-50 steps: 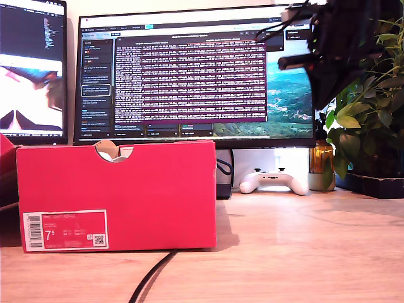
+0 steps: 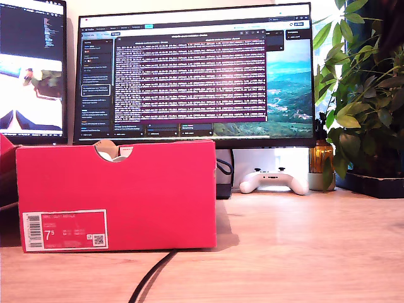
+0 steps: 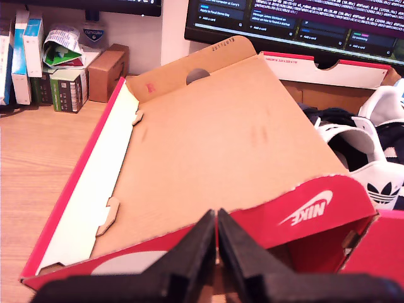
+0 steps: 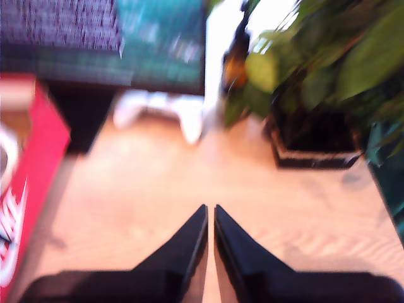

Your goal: Pack the blue shoes by picking the first shoe and placing it inside the red shoebox, left side, then picking and rotating the second shoe and placing it in the shoebox

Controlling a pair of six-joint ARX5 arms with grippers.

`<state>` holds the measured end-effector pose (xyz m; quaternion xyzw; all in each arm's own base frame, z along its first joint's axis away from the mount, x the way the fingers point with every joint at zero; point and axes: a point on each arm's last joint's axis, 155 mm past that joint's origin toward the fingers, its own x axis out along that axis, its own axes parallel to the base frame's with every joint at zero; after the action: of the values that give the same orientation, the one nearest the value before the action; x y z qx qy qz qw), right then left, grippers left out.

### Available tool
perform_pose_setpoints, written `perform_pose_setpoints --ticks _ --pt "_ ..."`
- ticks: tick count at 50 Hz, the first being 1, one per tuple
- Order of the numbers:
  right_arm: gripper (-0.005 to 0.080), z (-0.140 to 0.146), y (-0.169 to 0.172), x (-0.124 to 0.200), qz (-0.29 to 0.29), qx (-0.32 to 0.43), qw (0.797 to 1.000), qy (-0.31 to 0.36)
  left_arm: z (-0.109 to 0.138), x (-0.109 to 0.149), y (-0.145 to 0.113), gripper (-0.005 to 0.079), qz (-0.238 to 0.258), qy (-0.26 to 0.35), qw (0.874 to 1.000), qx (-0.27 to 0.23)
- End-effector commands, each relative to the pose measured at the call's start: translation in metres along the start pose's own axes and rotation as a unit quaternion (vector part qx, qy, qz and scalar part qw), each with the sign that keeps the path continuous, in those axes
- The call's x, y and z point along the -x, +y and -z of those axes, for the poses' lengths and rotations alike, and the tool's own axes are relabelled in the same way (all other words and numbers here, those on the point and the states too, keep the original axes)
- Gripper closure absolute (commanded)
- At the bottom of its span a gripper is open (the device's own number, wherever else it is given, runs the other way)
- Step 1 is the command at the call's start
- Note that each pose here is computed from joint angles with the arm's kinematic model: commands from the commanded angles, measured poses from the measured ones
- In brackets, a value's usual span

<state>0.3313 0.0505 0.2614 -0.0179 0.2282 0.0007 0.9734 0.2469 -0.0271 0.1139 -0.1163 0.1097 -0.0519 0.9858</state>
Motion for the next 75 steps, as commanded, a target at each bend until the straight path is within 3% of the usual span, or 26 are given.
perform_pose_setpoints --ticks 1,15,30,56,75 --pt "0.0757 0.014 -0.007 -0.001 0.011 -0.004 1.000 0.007 0.021 -0.003 0.005 0.0763 -0.006 0.029 1.000 0.003" --pt "0.0757 0.042 -0.039 0.004 0.048 -0.028 0.998 -0.007 0.021 -0.003 0.005 0.0763 -0.006 0.029 1.000 0.003" --pt "0.0757 0.077 -0.038 -0.010 0.015 -0.047 0.999 -0.019 0.021 -0.003 0.005 0.0763 -0.006 0.029 1.000 0.003" --pt "0.0757 0.096 -0.046 -0.016 0.001 -0.072 0.993 -0.092 0.021 -0.003 0.005 0.0763 -0.006 0.029 1.000 0.003" --pt "0.0757 0.125 -0.042 -0.016 -0.009 -0.080 0.990 -0.114 0.021 -0.003 0.005 0.0763 -0.006 0.029 1.000 0.003"
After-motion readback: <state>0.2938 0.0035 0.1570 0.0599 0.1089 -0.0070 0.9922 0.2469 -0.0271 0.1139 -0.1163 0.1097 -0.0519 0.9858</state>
